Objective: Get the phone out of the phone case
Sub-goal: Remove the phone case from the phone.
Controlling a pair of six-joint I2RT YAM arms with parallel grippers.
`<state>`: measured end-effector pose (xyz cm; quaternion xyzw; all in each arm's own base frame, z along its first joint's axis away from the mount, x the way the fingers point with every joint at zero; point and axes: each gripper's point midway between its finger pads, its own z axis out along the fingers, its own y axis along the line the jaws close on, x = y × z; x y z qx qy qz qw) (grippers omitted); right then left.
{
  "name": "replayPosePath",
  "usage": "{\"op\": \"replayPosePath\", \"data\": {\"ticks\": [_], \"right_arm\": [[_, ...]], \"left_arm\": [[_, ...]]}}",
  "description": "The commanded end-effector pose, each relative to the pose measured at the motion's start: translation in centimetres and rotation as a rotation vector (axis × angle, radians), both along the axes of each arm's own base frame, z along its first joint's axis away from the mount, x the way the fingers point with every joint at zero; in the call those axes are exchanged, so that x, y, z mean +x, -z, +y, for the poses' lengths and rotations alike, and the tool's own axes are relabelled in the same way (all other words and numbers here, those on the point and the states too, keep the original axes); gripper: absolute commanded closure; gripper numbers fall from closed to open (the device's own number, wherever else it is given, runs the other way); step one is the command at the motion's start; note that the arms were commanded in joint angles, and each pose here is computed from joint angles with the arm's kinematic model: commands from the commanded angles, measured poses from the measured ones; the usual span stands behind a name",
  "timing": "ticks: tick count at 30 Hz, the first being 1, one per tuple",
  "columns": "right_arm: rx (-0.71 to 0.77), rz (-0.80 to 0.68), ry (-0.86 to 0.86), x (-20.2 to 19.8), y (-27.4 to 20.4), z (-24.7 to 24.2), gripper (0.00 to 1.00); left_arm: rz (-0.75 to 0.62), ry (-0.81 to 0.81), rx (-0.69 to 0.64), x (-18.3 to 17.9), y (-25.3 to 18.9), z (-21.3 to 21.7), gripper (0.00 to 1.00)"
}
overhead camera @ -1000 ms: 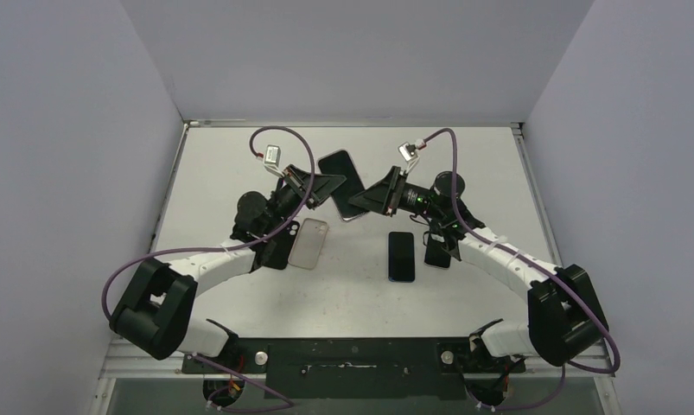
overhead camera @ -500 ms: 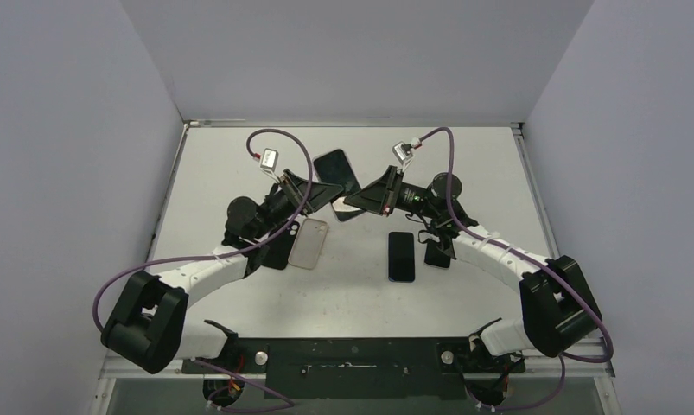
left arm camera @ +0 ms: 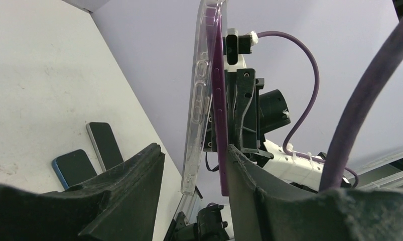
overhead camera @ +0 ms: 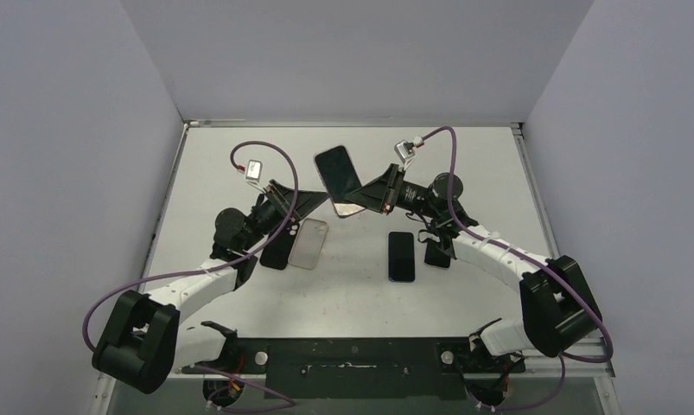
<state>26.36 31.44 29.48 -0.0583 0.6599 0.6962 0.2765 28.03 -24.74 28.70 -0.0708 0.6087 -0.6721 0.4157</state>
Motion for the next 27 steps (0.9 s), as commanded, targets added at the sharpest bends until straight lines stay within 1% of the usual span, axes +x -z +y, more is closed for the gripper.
{"op": "replayPosePath", "data": {"ticks": [1,4,15,16,17,18,20,21,27], "right_arm": [[0.092,-0.139,0.026,-0.2,-4.2,-0.6,1.0],[0.091,-0.14,0.026,-0.2,-4.2,-0.6,1.0],[0.08,-0.131,0.005,-0.9,-3.6,0.3,1.0],[0.079,-0.131,0.003,-1.0,-3.6,0.4,1.0],[0.076,-0.132,-0.001,-1.2,-3.5,0.5,1.0],[0.071,-0.13,-0.002,-1.2,-3.4,0.6,1.0],[0.058,-0.128,0.006,-1.3,-3.1,0.5,1.0],[0.046,-0.13,0.014,-1.3,-2.8,0.4,1.0],[-0.092,-0.123,0.099,-1.2,-0.3,-0.7,1.0]], "left_arm": [[-0.043,-0.046,0.017,0.3,-0.5,0.6,0.55],[-0.05,-0.037,0.029,0.6,-0.5,0.3,0.59],[-0.112,0.03,0.021,0.1,-1.9,-2.0,0.6],[-0.112,0.025,0.021,0.2,-2.0,-2.1,0.63],[-0.112,0.021,0.021,0.3,-1.9,-2.1,0.68],[-0.115,0.014,0.02,0.4,-2.0,-2.1,0.75],[-0.112,-0.011,0.036,1.0,-1.8,-1.8,0.93],[-0.109,-0.031,0.05,1.4,-1.7,-1.6,1.0],[-0.013,-0.183,0.265,5.0,1.9,0.5,1.0]]}}
